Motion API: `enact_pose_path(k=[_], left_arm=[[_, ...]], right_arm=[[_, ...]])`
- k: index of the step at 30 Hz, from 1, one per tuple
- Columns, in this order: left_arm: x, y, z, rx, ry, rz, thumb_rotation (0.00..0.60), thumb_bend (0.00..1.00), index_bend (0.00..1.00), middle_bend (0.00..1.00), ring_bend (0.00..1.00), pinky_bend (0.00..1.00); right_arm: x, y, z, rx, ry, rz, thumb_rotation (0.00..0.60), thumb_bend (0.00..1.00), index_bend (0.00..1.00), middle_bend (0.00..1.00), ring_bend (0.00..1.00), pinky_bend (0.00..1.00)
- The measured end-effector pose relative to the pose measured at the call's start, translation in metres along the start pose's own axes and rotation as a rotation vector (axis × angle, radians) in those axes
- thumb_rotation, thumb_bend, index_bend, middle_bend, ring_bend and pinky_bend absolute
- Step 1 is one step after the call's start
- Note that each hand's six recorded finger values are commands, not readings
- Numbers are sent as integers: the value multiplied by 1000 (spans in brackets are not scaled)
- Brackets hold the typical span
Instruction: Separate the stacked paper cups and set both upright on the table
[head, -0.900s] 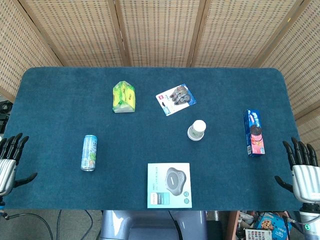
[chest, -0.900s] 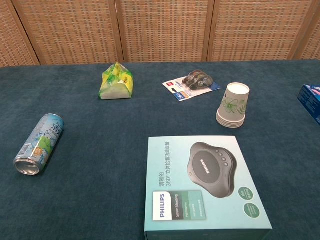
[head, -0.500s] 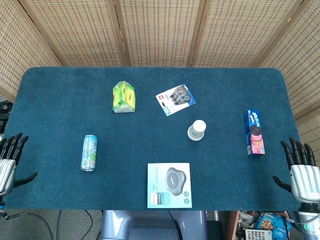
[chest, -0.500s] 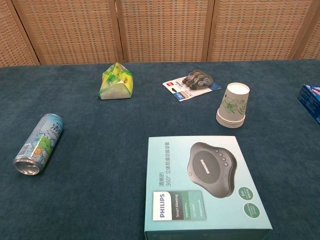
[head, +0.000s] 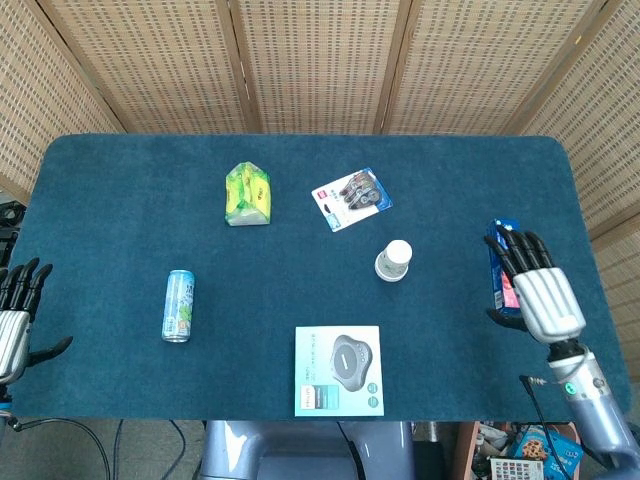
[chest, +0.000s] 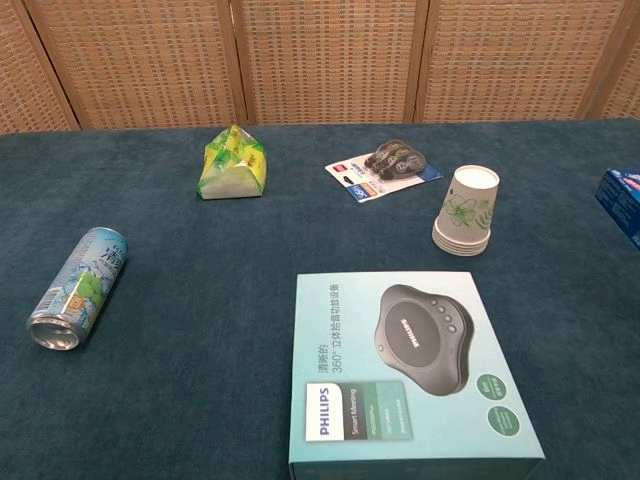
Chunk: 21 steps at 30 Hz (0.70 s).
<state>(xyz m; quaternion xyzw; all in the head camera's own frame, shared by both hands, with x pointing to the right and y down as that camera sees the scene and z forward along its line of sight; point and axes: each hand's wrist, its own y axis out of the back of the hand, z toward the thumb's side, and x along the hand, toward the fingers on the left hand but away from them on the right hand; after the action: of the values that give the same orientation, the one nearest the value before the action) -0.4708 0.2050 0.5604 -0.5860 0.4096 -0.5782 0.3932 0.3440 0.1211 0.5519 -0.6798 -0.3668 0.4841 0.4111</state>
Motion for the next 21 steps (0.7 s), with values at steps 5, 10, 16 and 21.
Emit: enact_pose_path(k=[5, 10, 16, 21], left_arm=[[10, -8, -5, 11, 26, -20, 600, 63, 0, 0, 0, 0], [18, -17, -11, 16, 52, -45, 600, 64, 0, 0, 0, 0], [21, -17, -13, 4, 61, -47, 600, 63, 0, 0, 0, 0], [21, -13, -15, 2, 71, -39, 600, 64, 0, 0, 0, 0]], right_arm=[[-48, -4, 20, -28, 49, 93, 600, 0, 43, 56, 0, 125], [-91, -20, 37, -29, 62, 181, 600, 49, 68, 119, 27, 197], [-117, -51, 49, -19, 62, 260, 600, 191, 126, 181, 87, 246], [-125, -75, 50, 12, 53, 309, 600, 215, 181, 241, 142, 277]])
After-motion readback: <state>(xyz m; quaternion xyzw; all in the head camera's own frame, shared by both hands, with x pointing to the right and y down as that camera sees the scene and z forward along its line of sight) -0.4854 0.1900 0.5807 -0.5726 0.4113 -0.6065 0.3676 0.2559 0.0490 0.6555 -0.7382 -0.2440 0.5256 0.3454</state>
